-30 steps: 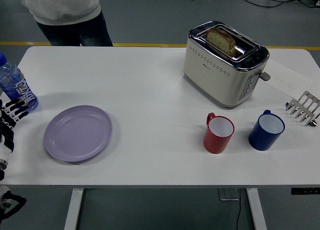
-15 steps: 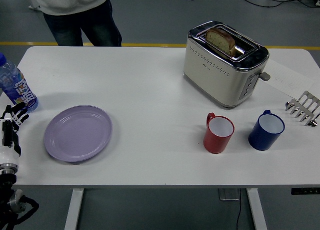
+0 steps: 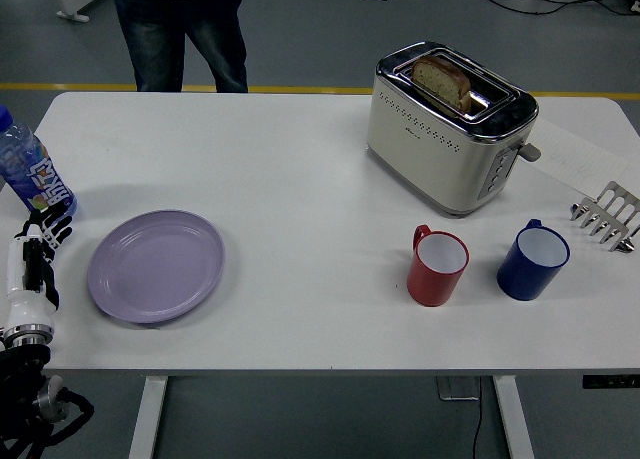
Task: Push plate across desktop
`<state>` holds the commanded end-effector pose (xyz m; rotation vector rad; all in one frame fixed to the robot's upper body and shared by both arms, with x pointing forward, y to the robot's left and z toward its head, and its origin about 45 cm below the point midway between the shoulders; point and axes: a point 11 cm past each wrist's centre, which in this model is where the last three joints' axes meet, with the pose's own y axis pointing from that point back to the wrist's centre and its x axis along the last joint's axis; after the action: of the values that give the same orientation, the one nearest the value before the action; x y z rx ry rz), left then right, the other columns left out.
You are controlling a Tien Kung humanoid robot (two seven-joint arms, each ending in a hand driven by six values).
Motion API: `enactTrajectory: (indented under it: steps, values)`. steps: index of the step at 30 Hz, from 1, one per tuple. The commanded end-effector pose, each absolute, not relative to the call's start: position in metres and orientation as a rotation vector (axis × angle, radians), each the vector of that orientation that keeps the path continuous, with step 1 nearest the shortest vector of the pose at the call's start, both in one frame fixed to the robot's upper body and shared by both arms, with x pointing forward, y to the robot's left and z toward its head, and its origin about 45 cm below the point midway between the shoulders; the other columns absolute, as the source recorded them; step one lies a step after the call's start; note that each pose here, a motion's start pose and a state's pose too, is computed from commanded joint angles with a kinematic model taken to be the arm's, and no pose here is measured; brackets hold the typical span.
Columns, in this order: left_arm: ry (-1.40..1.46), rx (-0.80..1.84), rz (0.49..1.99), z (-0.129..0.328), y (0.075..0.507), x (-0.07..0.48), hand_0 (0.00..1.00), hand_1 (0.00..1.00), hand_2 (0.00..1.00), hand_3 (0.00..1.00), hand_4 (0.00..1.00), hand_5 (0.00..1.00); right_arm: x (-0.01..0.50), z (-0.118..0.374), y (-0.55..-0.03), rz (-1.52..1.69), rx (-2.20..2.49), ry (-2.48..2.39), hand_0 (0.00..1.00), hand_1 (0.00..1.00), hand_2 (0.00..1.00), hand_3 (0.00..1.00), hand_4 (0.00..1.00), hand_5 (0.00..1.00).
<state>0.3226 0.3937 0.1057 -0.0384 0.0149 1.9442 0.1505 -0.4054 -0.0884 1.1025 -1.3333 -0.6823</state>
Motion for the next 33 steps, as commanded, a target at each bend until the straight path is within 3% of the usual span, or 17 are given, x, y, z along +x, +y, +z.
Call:
enactTrajectory:
  steps: [33]
  values:
    - [0.062, -0.026, 1.843, 0.097, 0.357, 0.334, 0.75, 0.772, 0.792, 0.691, 0.486, 0.998, 0.158, -0.086, -0.405, -0.666, 1.118, -1.33, 0.603, 0.615, 0.716, 0.655, 0.202, 0.5]
